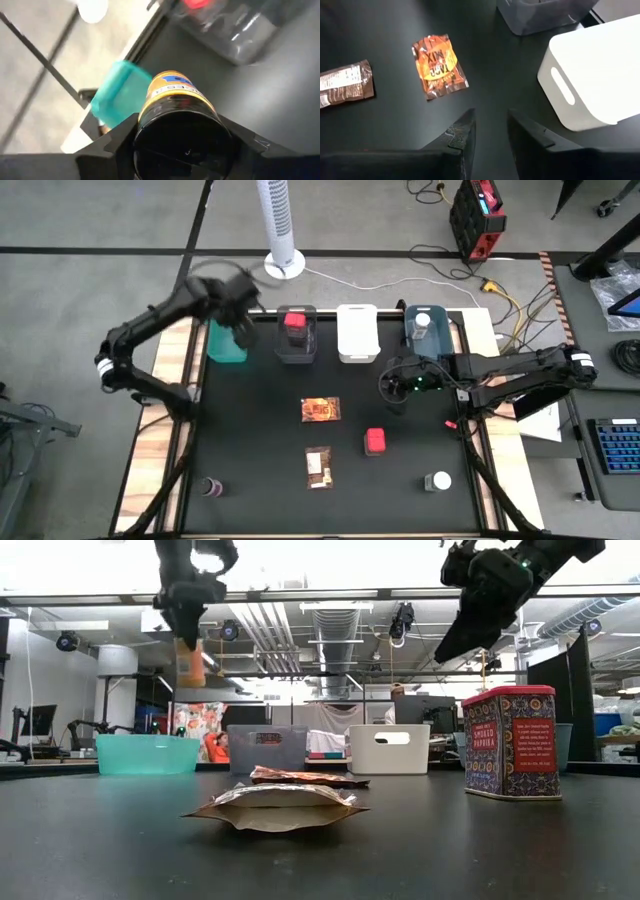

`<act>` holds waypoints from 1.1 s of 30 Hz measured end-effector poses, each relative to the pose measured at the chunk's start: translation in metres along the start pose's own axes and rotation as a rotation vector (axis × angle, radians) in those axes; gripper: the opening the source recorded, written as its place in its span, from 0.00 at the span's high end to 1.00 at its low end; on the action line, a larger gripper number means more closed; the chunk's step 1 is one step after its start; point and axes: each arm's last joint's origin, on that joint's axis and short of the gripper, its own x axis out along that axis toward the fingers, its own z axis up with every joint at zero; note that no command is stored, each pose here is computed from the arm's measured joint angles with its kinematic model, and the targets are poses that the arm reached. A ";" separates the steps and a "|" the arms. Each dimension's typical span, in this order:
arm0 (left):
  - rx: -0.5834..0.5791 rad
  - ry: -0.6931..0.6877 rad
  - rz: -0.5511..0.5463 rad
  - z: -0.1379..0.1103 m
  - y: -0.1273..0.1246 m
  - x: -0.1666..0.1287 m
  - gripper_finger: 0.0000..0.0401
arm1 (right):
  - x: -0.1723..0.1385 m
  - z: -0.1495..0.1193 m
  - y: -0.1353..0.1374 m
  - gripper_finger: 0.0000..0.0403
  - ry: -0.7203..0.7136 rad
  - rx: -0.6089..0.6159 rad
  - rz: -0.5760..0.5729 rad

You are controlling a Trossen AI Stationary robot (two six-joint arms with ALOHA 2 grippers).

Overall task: Sort spices by type
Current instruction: Put the top black seasoning bottle into the green bin

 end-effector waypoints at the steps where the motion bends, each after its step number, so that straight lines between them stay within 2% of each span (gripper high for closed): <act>1: -0.044 0.002 -0.013 0.000 0.014 0.004 0.52 | 0.000 0.000 0.000 0.76 -0.004 -0.001 0.001; 4: -0.193 -0.013 -0.065 0.000 0.053 0.017 0.52 | 0.000 0.002 0.000 0.79 -0.015 -0.019 0.003; 7: -0.319 0.009 -0.060 -0.006 0.085 0.031 0.52 | 0.000 0.003 0.000 0.82 -0.027 -0.036 0.005; 11: -0.381 0.066 -0.036 -0.011 0.108 0.047 0.52 | -0.001 0.005 0.001 0.86 -0.045 -0.045 0.008; 21: -0.336 0.174 -0.115 0.000 0.106 0.087 0.52 | -0.001 0.006 0.001 0.89 -0.058 -0.064 0.011; 33: -0.313 0.225 -0.111 -0.012 0.098 0.127 0.52 | -0.001 0.006 0.001 0.89 -0.058 -0.065 0.011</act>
